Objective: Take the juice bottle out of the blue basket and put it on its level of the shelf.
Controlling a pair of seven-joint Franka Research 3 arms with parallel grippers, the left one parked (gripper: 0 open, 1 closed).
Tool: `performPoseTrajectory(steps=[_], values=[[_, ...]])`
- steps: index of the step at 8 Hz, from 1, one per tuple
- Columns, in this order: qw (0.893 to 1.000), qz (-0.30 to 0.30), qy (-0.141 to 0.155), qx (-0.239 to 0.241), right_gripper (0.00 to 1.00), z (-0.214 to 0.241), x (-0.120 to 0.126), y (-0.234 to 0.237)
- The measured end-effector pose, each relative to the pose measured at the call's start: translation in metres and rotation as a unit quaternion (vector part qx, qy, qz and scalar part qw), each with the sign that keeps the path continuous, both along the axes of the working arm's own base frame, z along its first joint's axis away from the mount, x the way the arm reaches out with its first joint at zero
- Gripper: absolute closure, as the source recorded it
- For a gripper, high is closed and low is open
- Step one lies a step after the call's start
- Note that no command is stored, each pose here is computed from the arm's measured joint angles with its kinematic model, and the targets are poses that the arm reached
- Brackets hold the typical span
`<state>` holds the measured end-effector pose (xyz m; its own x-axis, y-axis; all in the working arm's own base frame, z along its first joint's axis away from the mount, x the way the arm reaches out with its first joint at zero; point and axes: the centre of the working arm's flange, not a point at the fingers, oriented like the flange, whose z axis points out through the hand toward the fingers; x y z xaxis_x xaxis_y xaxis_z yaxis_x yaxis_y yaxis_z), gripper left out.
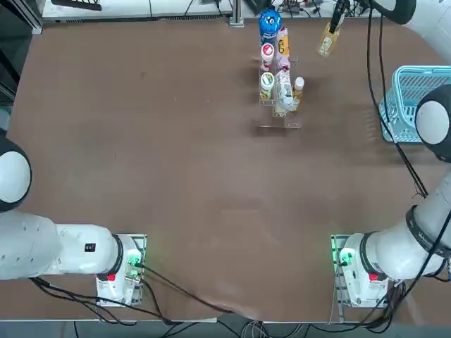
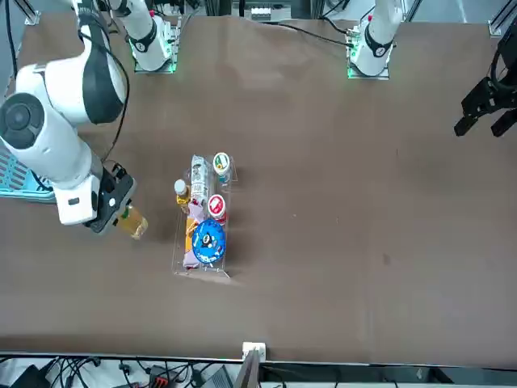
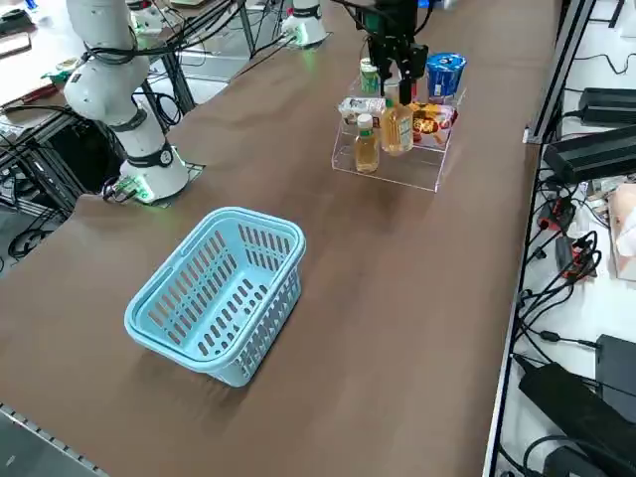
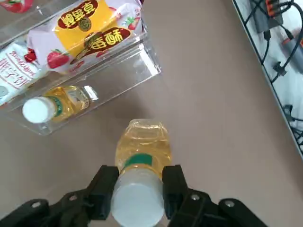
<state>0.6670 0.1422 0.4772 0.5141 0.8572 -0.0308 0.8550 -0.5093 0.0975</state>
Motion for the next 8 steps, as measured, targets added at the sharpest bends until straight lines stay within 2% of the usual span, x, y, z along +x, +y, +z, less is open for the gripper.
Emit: performPoseTrajectory(steps=[2, 5, 8], values=[[0.999, 0.032, -0.003, 0.000, 0.46, -0.021, 0.005, 0.023], [0.995, 0.096, 0.002, -0.002, 0.46, -0.050, -0.002, 0.080], [0.988, 0.151, 0.009, -0.007, 0.46, -0.071, -0.001, 0.093]])
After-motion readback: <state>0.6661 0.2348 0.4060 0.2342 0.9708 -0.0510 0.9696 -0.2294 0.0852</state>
